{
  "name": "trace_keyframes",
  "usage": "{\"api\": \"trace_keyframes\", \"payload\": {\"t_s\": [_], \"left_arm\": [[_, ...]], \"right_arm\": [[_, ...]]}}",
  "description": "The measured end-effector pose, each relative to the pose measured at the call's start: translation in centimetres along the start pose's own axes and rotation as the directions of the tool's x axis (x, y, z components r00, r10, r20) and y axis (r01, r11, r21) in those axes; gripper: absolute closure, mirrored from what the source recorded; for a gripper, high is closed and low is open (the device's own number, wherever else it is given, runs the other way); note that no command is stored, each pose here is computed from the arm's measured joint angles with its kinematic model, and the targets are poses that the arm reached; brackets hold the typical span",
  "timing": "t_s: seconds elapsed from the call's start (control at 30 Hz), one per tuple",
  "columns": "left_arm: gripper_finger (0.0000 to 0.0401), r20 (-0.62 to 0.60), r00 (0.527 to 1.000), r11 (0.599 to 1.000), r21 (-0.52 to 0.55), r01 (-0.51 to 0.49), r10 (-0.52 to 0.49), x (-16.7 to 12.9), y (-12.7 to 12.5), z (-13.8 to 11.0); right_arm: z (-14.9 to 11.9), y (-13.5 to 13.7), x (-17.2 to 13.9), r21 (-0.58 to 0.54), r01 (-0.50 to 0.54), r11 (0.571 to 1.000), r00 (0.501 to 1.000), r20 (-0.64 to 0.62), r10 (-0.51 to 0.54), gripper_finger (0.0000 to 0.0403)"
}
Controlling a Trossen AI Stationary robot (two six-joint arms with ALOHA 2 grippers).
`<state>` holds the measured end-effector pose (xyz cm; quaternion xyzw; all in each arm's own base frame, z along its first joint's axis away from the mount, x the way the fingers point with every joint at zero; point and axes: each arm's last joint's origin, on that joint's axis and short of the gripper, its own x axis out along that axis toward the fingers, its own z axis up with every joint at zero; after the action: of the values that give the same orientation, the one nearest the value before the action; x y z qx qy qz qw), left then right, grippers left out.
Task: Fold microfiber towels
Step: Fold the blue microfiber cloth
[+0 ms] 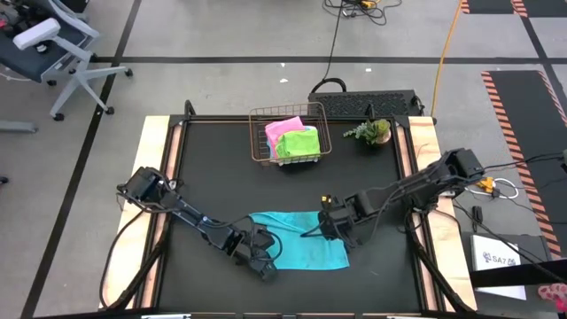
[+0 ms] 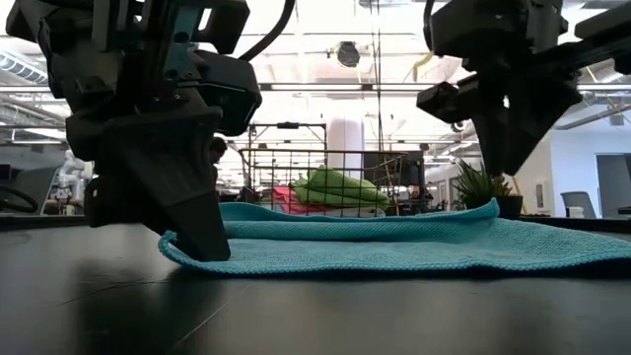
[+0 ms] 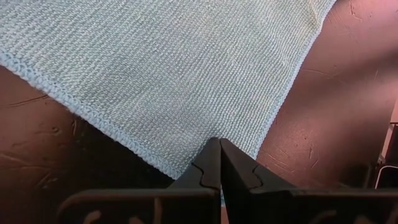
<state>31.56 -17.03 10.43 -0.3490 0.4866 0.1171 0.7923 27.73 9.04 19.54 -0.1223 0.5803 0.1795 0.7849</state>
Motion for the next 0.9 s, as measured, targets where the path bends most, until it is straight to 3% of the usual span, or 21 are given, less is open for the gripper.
{"api": "trace_keyframes", "payload": {"t_s": [0.33, 0.9], "left_arm": [[0.0399, 0.014, 1.0, 1.0, 0.02, -0.005, 0.005, 0.0, 0.0, 0.0], [0.0399, 0.021, 1.0, 1.0, 0.021, -0.008, 0.007, 0.0, 0.0, 0.0]], "right_arm": [[0.5, 0.8, 0.9, 0.09, -0.01, 0.996, 0.993, 0.118, -0.001, 0.0266], [-0.7, 0.8, 2.6, 0.159, -0.016, 0.987, 0.989, 0.15, -0.008, 0.0261]]}}
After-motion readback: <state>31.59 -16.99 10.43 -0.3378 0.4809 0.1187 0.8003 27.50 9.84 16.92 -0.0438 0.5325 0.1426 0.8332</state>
